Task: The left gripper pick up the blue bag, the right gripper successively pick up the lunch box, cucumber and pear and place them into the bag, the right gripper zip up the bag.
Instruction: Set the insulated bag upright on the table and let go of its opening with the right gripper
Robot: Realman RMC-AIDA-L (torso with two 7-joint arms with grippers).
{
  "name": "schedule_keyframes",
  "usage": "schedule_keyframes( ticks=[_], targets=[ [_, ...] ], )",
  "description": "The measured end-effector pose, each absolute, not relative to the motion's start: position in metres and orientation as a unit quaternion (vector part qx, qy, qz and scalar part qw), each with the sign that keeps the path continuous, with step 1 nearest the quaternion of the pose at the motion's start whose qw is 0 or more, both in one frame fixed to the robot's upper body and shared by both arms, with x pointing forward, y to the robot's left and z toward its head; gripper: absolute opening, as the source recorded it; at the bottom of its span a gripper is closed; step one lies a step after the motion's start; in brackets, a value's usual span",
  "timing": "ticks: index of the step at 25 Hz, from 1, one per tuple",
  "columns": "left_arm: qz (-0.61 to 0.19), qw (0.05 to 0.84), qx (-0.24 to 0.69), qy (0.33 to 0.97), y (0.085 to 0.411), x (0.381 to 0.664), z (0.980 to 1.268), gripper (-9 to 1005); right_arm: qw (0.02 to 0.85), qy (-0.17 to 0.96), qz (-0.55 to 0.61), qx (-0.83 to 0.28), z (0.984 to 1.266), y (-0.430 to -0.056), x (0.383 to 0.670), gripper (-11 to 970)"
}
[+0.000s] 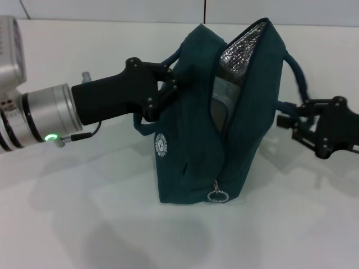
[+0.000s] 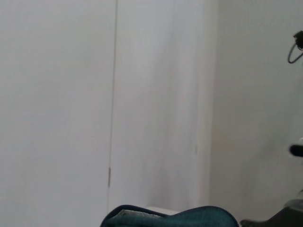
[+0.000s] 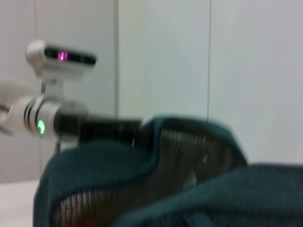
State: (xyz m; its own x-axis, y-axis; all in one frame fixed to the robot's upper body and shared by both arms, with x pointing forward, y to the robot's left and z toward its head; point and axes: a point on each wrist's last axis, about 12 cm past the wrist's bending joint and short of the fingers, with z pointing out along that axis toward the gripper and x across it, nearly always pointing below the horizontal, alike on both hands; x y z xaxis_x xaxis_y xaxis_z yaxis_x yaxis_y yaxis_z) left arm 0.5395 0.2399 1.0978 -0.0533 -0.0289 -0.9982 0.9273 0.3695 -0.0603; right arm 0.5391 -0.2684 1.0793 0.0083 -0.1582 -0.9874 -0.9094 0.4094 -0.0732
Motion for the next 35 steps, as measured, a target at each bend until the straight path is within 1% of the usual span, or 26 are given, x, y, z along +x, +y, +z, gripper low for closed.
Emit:
schedule_keyframes(
  ticks=[4, 7, 12, 15, 20, 28, 35],
  targets=[
    [-0.404, 0.602, 0.361, 0.586, 0.242, 0.534, 1.089, 41, 0.613, 0.576, 0.331, -0.428, 1.086, -0.276, 0.528, 345],
    [-0.392, 0.630, 0.346, 0.575, 0.243, 0.529, 1.083, 41, 0.628, 0.557, 0.339, -0.424, 1.092, -0.277, 0.527, 125],
    [-0.375, 0.674, 0.324, 0.548, 0.239, 0.515, 1.071, 41, 0.613, 0.555, 0.375, -0.420, 1.106, -0.266, 0.542, 72],
    [-0.364, 0.688, 0.303, 0.550, 0.239, 0.510, 1.066, 42, 0.604, 0.547, 0.386, -0.433, 1.111, -0.258, 0.546, 61],
    [-0.368, 0.683, 0.301, 0.555, 0.236, 0.501, 1.058, 42, 0.588, 0.548, 0.405, -0.435, 1.118, -0.257, 0.548, 61],
    [-0.382, 0.669, 0.320, 0.551, 0.232, 0.495, 1.055, 42, 0.552, 0.564, 0.411, -0.456, 1.121, -0.256, 0.556, 60],
    [-0.357, 0.686, 0.329, 0.542, 0.230, 0.481, 1.046, 43, 0.551, 0.566, 0.401, -0.463, 1.123, -0.260, 0.559, 60]
  ],
)
